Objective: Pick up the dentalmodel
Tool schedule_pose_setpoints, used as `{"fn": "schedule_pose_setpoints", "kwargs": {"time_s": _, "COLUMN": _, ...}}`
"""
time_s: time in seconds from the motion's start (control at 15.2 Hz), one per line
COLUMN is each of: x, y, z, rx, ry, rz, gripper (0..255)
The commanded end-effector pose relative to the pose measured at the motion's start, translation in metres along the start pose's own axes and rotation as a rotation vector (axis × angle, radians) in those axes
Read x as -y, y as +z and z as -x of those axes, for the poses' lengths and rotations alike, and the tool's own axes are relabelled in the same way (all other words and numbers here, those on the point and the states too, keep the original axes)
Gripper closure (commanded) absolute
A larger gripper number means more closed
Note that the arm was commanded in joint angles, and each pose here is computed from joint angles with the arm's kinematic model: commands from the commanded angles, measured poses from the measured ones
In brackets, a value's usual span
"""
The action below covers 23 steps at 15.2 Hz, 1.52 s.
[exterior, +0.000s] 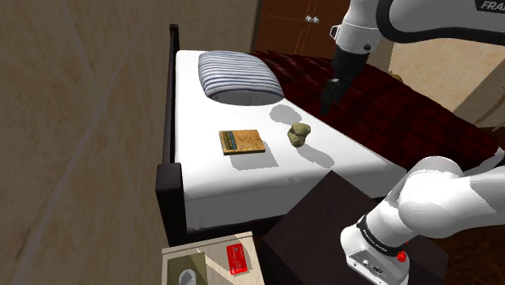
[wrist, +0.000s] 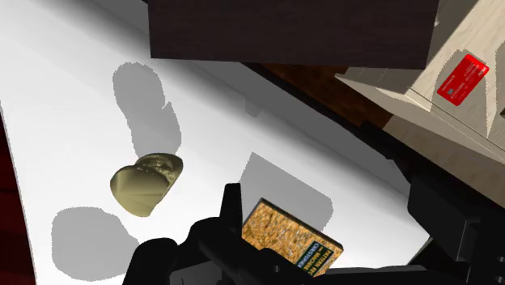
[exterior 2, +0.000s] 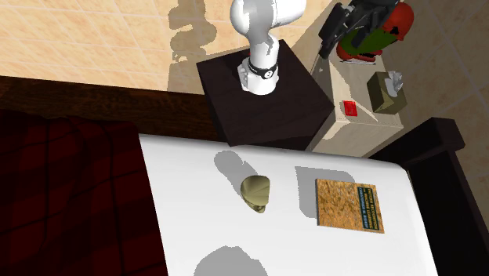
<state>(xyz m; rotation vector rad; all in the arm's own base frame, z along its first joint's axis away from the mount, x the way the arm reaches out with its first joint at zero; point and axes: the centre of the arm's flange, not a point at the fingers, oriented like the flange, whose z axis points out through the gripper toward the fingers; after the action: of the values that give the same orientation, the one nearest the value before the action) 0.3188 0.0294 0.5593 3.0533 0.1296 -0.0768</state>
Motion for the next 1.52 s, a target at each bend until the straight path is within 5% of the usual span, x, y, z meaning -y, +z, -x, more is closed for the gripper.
{"fn": "schedule_pose_setpoints", "kwargs": {"time_s": 0.0, "x": 0.0, "y": 0.0, "z": 0.0, "rx": 0.0, "ry": 0.0, "rz": 0.0, "gripper": 0}}
{"fn": "schedule_pose_setpoints", "kwargs": {"time_s": 1.45, "x": -0.168, "y": 0.199, "z": -0.128, "rx": 0.014, "ry": -0.064, "rz": 0.014, "gripper": 0}}
